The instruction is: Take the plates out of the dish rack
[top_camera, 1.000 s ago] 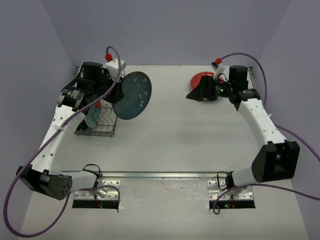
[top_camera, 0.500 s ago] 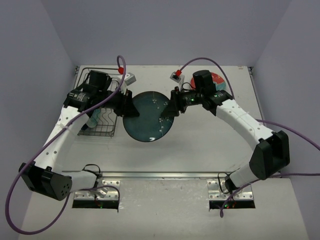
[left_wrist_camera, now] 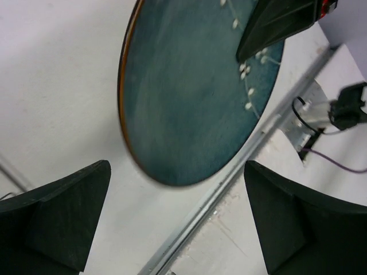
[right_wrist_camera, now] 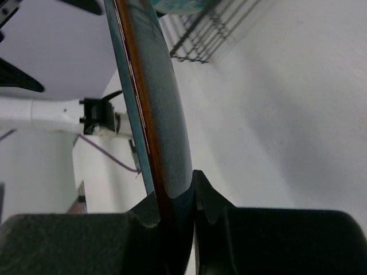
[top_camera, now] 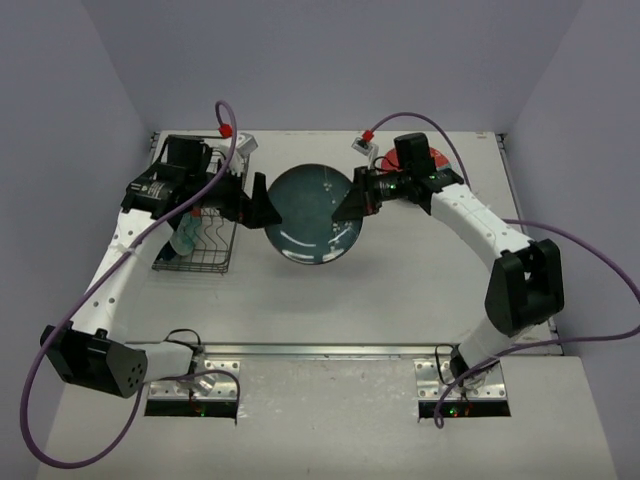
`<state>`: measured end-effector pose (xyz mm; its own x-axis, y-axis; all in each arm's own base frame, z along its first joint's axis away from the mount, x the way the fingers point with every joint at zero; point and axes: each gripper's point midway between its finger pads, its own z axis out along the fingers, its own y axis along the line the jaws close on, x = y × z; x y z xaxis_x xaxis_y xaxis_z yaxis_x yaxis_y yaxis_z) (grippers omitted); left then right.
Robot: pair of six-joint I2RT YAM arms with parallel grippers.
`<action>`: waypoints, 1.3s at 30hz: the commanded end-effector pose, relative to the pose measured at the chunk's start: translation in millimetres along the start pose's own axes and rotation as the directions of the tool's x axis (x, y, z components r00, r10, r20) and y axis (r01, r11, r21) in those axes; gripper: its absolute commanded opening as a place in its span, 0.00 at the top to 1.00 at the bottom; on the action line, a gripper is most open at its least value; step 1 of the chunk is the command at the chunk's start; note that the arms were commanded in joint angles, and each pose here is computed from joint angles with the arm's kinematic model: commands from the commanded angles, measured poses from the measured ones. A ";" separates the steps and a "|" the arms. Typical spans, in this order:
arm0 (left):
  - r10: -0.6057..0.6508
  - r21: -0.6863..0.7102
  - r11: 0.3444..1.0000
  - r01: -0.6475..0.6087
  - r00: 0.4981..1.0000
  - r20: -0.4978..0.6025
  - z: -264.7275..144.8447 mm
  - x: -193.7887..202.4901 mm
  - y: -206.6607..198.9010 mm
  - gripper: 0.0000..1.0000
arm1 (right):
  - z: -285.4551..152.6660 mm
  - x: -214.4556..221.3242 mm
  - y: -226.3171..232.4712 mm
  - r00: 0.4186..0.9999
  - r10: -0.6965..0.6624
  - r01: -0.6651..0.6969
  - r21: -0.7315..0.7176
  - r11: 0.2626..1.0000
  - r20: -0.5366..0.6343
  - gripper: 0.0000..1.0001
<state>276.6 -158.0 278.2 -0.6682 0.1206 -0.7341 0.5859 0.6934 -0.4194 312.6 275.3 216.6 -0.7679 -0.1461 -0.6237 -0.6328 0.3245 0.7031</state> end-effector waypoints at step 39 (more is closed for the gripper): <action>0.009 -0.384 0.920 0.078 0.975 0.220 -39.1 -54.7 74.1 0.00 | -227.9 -26.8 -356.8 0.725 0.371 -0.689 0.610 0.391 0.580 0.38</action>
<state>332.4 -88.6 286.2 -0.6163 -0.0234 -0.7872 0.2983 0.9182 -0.2608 534.6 -30.2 43.4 -0.7285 0.6323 -0.2636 0.3563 0.6784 0.6426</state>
